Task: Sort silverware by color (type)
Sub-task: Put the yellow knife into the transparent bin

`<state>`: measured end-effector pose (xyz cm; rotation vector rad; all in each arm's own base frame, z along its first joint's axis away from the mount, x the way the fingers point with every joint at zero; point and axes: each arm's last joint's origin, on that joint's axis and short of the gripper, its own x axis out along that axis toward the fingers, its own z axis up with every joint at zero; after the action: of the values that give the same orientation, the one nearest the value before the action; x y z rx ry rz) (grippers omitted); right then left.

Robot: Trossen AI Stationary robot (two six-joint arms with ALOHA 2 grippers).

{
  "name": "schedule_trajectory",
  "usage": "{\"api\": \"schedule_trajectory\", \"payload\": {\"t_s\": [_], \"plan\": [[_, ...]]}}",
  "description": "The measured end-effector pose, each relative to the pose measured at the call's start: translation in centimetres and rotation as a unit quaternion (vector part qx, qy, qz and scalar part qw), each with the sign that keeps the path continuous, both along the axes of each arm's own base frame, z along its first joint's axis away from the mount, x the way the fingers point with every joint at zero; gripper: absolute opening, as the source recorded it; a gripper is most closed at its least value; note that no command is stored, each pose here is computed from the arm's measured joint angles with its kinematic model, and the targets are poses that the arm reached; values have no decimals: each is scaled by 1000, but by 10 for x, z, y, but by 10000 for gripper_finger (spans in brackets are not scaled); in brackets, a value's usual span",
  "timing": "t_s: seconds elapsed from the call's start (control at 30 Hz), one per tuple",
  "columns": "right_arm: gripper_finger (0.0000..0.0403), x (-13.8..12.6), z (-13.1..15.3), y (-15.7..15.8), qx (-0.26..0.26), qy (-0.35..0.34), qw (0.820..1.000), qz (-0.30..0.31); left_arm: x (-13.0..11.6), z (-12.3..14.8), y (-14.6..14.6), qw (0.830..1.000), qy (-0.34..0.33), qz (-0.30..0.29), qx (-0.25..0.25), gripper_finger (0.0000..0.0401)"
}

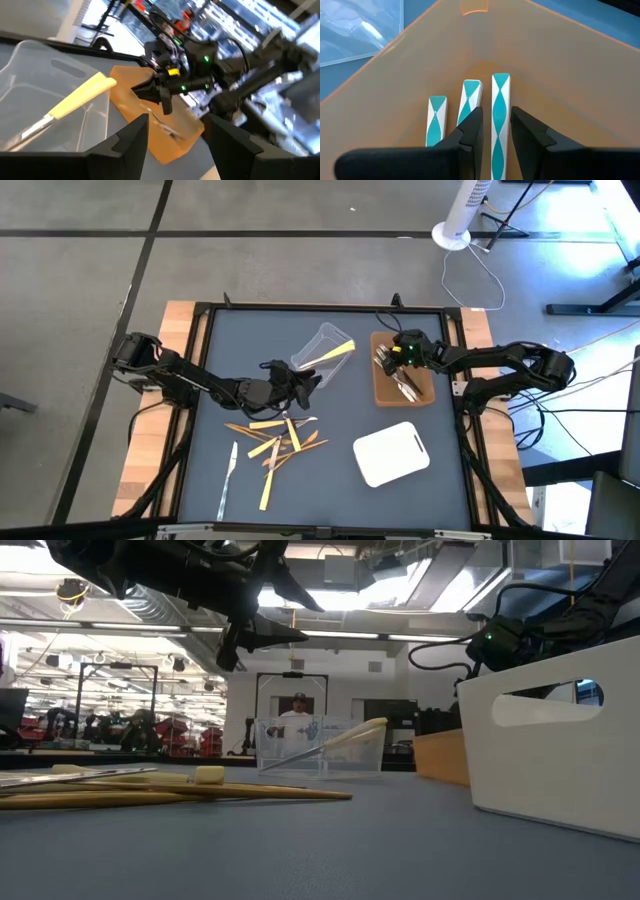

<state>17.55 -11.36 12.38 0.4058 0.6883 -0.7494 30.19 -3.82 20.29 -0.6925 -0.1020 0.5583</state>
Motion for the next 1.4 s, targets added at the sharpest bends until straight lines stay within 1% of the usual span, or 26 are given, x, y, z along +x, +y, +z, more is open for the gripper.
{"api": "schedule_trajectory", "payload": {"t_s": [0.07, 0.17, 0.37, 0.47, 0.57, 0.67, 0.8, 0.97, 1.03, 1.2, 1.4], "plan": [[86, 0, 0, 0, 0, 0, 1000, 0, 0, 0, -1, 999, 16, -19, 26, 188], [86, 0, 0, 0, 0, 0, 1000, 0, 2, 0, -3, 995, 36, -63, 64, 188], [86, 0, 0, 0, 0, 0, 1000, 0, 5, 8, -8, 982, 27, -146, 121, 188], [86, 0, 0, 0, 0, 0, 1000, 0, 10, 18, -10, 970, 24, -178, 162, 188], [86, 0, 0, 0, 0, 0, 1000, 0, 19, 30, -14, 953, 39, -215, 208, 188], [86, 0, 0, 0, 0, 0, 1000, 0, 29, 42, -14, 935, 71, -252, 239, 188], [86, 0, 0, 0, 0, 0, 1000, 0, 40, 55, -13, 909, 143, -306, 246, 188], [86, 0, 0, 0, 0, 0, 1000, 0, 43, 68, -14, 871, 218, -360, 252, 188], [86, 0, 0, 0, 0, 0, 1000, 0, 42, 68, -15, 855, 236, -383, 260, 188], [86, 0, 0, 0, 0, 0, 1000, 0, 37, 62, -25, 816, 256, -434, 283, 188], [86, 0, 0, 0, 0, 0, 1000, 0, 28, 52, -35, 773, 314, -458, 307, 188]]}}
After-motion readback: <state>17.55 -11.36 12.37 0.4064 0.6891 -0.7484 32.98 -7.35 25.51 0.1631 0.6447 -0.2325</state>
